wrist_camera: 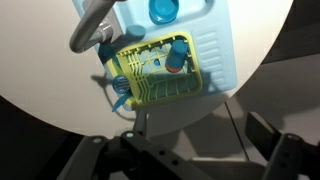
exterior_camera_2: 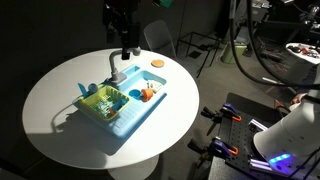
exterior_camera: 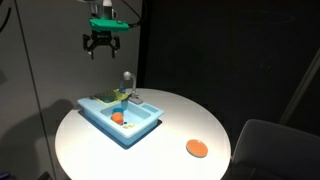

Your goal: Move the toy brush to the right slot on the toy sink

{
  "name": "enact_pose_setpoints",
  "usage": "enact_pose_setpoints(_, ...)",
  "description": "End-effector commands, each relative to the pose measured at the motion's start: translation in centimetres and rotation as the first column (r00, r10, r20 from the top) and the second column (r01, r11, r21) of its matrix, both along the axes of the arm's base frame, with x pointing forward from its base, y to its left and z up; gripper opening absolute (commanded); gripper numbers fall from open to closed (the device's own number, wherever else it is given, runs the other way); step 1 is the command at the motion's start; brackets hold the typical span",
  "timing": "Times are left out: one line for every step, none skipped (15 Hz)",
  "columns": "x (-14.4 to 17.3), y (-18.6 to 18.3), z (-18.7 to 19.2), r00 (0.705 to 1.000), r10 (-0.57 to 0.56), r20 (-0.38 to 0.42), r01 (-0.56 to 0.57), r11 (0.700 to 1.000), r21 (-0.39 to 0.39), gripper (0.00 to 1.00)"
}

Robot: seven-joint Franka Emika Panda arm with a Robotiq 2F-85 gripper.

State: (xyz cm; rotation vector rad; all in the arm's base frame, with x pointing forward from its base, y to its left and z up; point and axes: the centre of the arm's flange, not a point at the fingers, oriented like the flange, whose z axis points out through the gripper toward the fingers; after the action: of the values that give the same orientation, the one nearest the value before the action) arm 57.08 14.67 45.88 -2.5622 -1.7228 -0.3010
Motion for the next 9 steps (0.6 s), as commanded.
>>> enact_pose_setpoints(2.9,-0.8,-0.6,0.998,0.069,-0.014,-0.069,0.998,-0.002,1.00)
enact_pose_setpoints(3.5,-0.9,-1.0,0.997,0.077,-0.016,-0.077,0.997,-0.007,1.00)
enact_pose_setpoints(4.0,-1.0,-1.5,0.996,0.084,-0.021,-0.084,0.996,-0.012,1.00)
enact_pose_setpoints(4.5,-1.1,-1.9,0.996,0.089,-0.026,-0.089,0.996,-0.019,1.00)
enact_pose_setpoints(4.9,-1.1,-2.3,0.996,0.089,-0.032,-0.090,0.996,-0.024,1.00)
enact_pose_setpoints(5.3,-1.1,-2.7,0.995,0.090,-0.039,-0.091,0.995,-0.031,1.00)
enact_pose_setpoints(5.8,-1.2,-3.1,0.995,0.089,-0.048,-0.091,0.995,-0.040,1.00)
enact_pose_setpoints(6.2,-1.2,-3.4,0.994,0.089,-0.057,-0.092,0.995,-0.049,1.00)
enact_pose_setpoints(6.6,-1.3,-3.7,0.994,0.091,-0.067,-0.095,0.994,-0.061,1.00)
